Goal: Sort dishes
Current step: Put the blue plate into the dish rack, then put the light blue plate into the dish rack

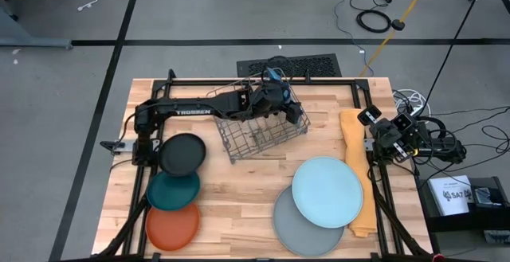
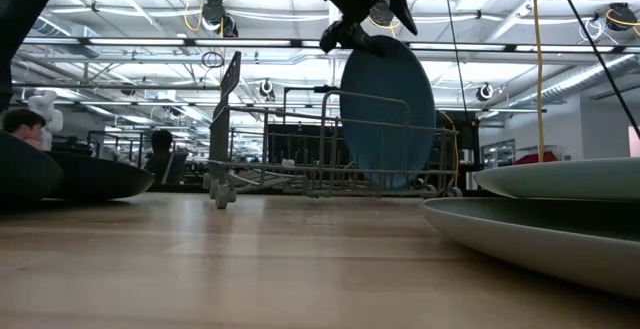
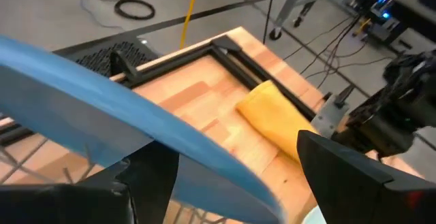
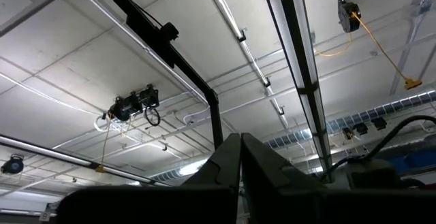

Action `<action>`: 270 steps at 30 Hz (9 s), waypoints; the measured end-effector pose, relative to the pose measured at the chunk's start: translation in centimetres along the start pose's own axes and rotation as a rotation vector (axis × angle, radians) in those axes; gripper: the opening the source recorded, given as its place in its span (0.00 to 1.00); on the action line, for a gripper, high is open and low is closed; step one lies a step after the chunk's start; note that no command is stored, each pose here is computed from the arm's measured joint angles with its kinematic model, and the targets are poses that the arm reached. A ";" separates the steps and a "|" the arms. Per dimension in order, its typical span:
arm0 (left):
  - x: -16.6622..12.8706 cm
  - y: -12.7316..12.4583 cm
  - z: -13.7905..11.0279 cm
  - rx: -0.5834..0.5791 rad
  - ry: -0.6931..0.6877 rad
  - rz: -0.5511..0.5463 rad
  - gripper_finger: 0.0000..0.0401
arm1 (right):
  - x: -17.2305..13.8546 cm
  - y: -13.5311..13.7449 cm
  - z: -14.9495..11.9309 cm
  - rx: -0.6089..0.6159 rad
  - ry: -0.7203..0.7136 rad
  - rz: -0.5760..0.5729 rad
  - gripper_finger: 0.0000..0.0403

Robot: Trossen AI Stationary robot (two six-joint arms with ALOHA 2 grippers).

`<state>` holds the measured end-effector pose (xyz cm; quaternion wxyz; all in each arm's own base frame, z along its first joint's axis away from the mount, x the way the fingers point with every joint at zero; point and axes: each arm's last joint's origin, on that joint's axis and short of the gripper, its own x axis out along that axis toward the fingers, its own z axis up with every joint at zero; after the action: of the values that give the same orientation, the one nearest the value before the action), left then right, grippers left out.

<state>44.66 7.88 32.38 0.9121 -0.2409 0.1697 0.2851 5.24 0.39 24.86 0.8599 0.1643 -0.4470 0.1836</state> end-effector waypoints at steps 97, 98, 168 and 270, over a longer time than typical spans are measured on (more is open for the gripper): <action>-9.3 -15.8 -17.6 1.065 0.181 -0.569 0.74 | 0.0 -0.2 -0.4 0.001 0.038 -0.024 0.02; -8.9 -16.2 -19.0 1.112 0.178 -0.579 0.74 | 0.0 -0.2 -0.4 0.001 0.039 -0.025 0.02; -2.3 -16.6 -26.9 1.523 0.019 -0.375 0.01 | -0.1 -0.6 -1.0 -0.004 0.086 -0.087 0.02; -6.8 -3.6 -9.5 -0.578 -0.571 0.071 0.00 | -0.1 0.8 0.5 -0.008 0.003 0.187 0.02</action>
<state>39.92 -2.80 28.77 0.8068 -0.3927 -0.1693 0.4076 4.44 0.87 25.18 0.8402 0.1182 -0.4600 0.2617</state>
